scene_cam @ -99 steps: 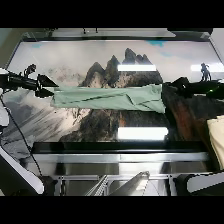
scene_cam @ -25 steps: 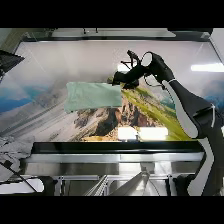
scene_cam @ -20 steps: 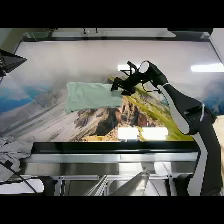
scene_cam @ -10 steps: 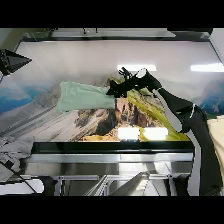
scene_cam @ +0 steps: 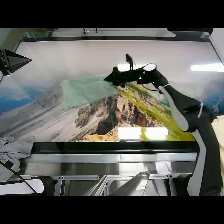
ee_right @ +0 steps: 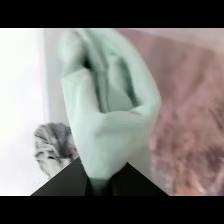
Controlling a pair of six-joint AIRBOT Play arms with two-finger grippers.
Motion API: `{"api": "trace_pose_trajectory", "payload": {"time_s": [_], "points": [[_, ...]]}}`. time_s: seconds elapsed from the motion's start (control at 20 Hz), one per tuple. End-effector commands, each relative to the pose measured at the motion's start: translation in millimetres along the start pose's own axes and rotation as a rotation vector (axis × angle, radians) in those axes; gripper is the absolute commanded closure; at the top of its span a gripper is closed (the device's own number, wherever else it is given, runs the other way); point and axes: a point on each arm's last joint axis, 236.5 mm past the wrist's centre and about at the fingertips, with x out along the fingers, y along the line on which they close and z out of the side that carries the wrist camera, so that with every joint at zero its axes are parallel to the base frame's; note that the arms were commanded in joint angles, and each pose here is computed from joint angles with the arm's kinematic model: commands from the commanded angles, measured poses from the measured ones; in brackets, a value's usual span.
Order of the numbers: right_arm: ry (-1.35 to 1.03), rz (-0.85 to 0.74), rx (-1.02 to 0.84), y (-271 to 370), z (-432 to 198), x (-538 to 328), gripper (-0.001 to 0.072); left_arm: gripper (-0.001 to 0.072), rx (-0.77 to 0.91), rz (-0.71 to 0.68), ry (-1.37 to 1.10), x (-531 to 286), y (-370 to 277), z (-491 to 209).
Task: Fold the shirts.
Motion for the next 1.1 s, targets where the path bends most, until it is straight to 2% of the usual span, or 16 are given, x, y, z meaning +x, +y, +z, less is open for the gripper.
{"api": "trace_pose_trajectory", "payload": {"time_s": [0.0,0.15,0.25,0.35,0.5,0.6,0.75,0.9,1.05], "points": [[-0.089,0.083,-0.117,74.0,33.1,-76.3,0.0692,0.0692,-0.001,0.0,0.002,0.4,0.3,-0.4],[-0.183,0.041,-0.154,126.9,49.8,-186.3,0.0692,0.0692,0.001,0.001,0.003,0.4,0.5,-0.7],[-0.245,-0.096,-0.122,134.0,45.3,-263.8,0.0692,0.0692,0.002,-0.003,0.012,0.4,-0.4,-2.8],[-0.359,-0.302,-0.044,124.4,37.2,-339.9,0.0691,0.0692,0.001,-0.009,0.024,0.4,-1.8,-5.6],[-0.639,-0.701,0.176,96.8,2.0,-478.4,0.0691,0.0692,0.001,-0.01,0.026,0.3,-2.1,-6.1],[-0.77,-0.952,0.37,79.7,-52.2,-558.1,0.0691,0.0692,0.001,-0.01,0.026,0.3,-2.1,-6.1],[-0.805,-1.237,0.684,56.6,-147.3,-635.3,0.069,0.0692,0.012,-0.011,0.026,0.4,-1.9,-6.1],[-0.899,-1.23,0.868,45.4,-193.4,-654.7,0.0689,0.0692,0.019,-0.006,0.03,0.4,-0.9,-7.2],[-0.833,-1.236,1.003,17.6,-245.0,-648.1,0.0688,0.0692,0.019,-0.005,0.028,0.4,-0.5,-6.7]]}}
